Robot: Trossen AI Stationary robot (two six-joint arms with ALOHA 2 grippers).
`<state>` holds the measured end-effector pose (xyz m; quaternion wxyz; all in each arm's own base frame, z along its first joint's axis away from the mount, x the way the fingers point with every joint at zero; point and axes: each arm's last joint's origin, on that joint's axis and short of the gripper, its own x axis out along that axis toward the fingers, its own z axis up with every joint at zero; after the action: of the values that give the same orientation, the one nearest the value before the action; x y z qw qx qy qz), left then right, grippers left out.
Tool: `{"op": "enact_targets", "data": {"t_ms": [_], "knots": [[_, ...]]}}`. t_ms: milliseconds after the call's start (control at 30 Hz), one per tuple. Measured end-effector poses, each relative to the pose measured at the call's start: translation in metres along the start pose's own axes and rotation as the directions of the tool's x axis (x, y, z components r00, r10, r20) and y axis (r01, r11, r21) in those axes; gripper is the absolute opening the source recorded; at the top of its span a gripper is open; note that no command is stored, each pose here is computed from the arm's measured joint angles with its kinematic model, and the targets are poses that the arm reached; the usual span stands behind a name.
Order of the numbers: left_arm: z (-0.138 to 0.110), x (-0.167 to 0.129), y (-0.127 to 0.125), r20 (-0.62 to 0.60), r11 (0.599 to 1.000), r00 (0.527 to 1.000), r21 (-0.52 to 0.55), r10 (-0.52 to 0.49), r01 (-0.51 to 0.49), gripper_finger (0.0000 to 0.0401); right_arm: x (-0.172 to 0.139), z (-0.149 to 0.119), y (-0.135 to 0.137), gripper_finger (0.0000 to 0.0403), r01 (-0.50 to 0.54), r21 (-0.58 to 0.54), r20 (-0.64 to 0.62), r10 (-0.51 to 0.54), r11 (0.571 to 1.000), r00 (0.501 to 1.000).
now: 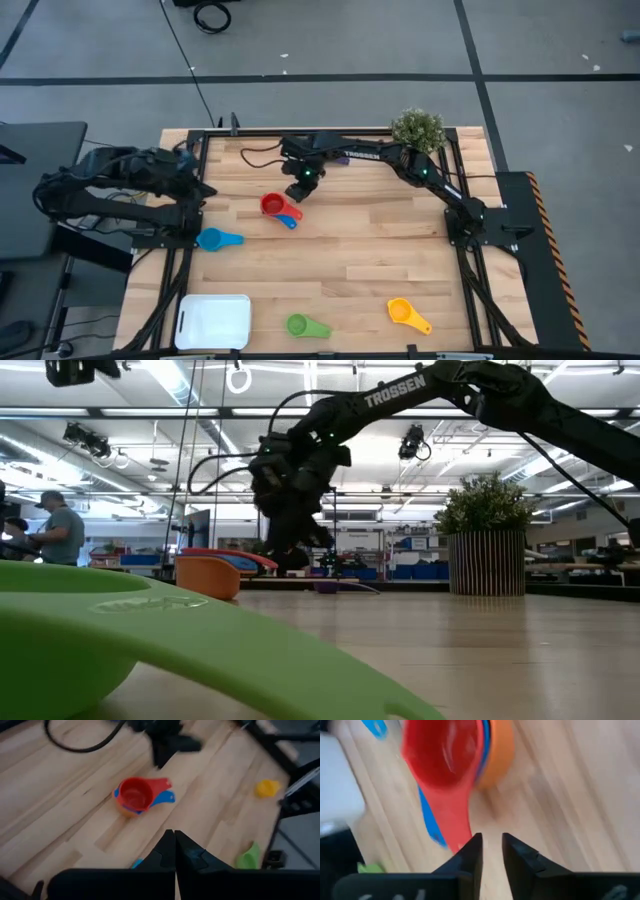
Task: Nest measuring cups in basket
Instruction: Stack the red measuring cup into the blue measuring cup
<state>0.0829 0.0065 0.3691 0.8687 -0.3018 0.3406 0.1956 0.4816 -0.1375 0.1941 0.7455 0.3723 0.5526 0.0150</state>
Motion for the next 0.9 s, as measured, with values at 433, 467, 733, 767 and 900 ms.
{"op": "enact_targets", "data": {"t_ms": [433, 467, 733, 767, 900], "knots": [[-0.017, 0.103, -0.002, -0.108, 0.983, 0.994, -0.181, 0.001, -0.021, 0.0, -0.001, -0.018, 0.004, 0.0006, 0.252, -0.054, -0.086, -0.256, 0.966, 0.963], [-0.019, 0.112, -0.003, -0.114, 0.98, 0.993, -0.2, -0.015, -0.009, 0.0, -0.001, -0.019, 0.005, 0.0005, 0.252, -0.066, -0.085, -0.257, 0.965, 0.963], [-0.042, 0.168, -0.007, -0.163, 0.975, 0.986, -0.224, -0.027, -0.01, 0.0, 0.002, -0.019, 0.007, 0.0003, 0.308, -0.16, -0.059, -0.321, 0.938, 0.945], [-0.047, 0.174, -0.007, -0.183, 0.976, 0.983, -0.213, -0.006, -0.034, 0.0, 0.002, -0.018, 0.007, 0.0003, 0.306, -0.173, -0.056, -0.32, 0.936, 0.946], [-0.065, 0.197, -0.004, -0.252, 0.979, 0.964, -0.154, 0.089, -0.131, 0.0, 0.003, -0.016, 0.008, 0.0002, 0.297, -0.207, -0.035, -0.311, 0.932, 0.95]]}}
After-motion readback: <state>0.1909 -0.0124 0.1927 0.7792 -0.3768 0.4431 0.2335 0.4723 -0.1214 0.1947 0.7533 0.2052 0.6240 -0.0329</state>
